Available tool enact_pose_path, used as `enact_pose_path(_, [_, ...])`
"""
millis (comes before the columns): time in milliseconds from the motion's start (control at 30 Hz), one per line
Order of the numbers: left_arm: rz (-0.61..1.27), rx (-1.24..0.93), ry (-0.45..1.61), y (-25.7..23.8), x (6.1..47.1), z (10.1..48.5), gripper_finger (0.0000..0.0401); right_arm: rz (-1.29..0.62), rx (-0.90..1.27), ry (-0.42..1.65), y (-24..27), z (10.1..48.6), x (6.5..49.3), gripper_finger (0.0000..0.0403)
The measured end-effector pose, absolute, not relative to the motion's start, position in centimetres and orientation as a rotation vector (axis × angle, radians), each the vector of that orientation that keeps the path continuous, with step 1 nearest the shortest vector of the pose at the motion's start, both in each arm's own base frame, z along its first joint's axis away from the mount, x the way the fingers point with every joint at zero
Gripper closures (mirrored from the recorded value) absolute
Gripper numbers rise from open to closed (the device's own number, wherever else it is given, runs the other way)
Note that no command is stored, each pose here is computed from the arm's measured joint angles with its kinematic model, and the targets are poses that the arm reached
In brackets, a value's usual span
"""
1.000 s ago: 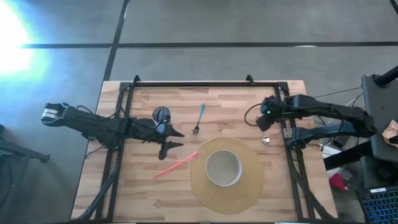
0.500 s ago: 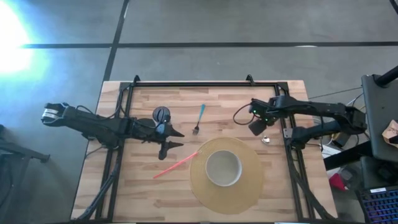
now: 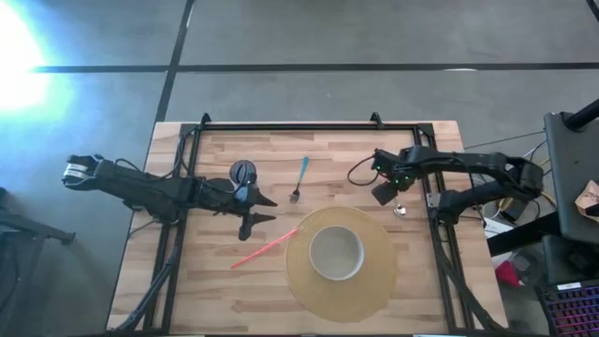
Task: Pick & Place Utensil
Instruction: Put the orange spoon into the gray bowl
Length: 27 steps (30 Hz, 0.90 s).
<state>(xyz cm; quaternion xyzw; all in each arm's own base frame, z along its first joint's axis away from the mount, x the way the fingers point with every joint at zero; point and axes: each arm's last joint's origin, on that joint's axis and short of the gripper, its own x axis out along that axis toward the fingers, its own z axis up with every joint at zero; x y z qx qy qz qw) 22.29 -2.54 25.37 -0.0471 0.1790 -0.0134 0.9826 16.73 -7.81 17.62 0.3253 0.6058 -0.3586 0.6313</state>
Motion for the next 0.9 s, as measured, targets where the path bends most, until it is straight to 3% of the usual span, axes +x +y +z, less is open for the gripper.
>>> enact_pose_path(900, [-0.026, -0.094, 0.367, -2.5, 22.2, 25.2, 0.0227, -0.85, 0.767, 1.46, -9.0, 13.7, 17.4, 0.025])
